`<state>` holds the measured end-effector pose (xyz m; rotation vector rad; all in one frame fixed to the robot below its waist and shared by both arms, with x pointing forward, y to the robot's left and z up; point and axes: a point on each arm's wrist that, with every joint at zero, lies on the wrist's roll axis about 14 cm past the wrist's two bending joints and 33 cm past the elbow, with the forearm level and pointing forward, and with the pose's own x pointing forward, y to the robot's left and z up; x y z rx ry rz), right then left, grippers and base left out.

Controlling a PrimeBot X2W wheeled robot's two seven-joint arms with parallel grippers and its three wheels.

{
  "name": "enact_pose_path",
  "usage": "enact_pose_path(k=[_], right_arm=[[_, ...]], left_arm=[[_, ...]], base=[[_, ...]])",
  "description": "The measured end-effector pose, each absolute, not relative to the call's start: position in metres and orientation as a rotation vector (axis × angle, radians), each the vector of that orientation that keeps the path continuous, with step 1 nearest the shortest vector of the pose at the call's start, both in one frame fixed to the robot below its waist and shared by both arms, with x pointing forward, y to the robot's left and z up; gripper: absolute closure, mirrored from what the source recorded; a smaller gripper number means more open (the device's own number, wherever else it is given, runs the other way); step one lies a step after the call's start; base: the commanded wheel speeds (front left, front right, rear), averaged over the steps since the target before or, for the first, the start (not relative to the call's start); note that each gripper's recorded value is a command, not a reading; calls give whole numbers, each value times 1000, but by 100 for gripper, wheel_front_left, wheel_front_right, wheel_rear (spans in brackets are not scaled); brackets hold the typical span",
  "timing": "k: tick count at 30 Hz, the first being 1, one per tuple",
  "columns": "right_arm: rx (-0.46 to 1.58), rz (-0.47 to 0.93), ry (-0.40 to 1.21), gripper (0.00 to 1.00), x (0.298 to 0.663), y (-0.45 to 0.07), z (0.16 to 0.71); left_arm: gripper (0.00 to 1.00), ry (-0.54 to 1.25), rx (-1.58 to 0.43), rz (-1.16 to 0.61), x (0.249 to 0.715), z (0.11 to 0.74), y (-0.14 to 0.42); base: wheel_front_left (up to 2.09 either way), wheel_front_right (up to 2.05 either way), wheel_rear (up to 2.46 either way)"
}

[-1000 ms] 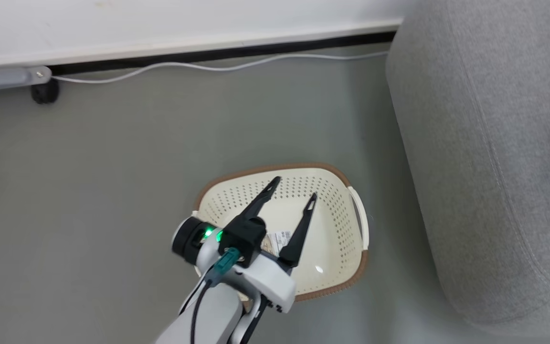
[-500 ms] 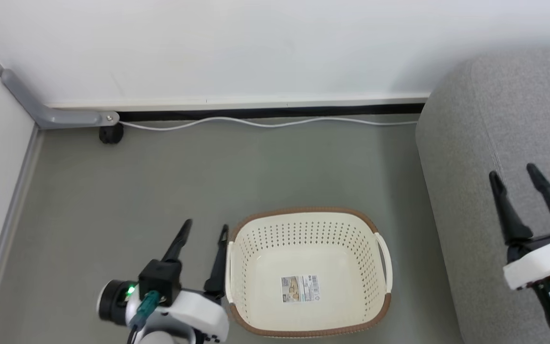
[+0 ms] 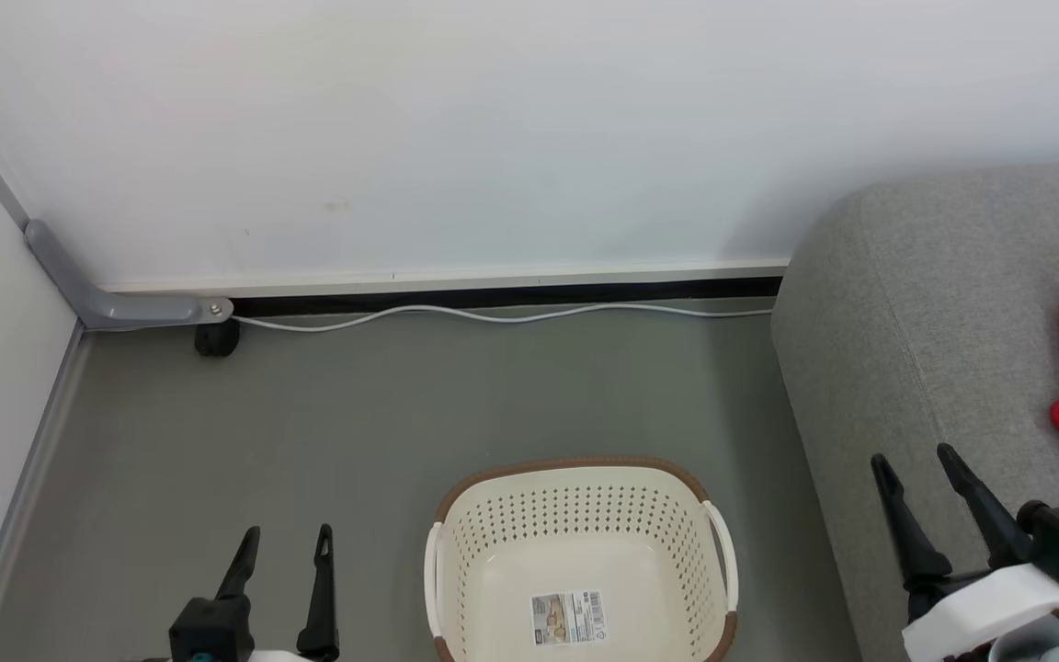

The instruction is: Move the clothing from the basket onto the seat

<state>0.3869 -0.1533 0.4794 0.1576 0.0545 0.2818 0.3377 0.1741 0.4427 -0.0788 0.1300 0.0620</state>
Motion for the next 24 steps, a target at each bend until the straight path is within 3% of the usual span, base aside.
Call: enact_pose_path(k=[9, 24], right_arm=[[169, 255, 73, 0, 362, -152, 471], [164, 219, 82, 0, 352, -159, 465]], left_arm=[[0, 142, -87, 98, 319, 437, 188], [0, 179, -84, 71, 305, 425, 184]], base=[[0, 0, 0], [0, 0, 0]])
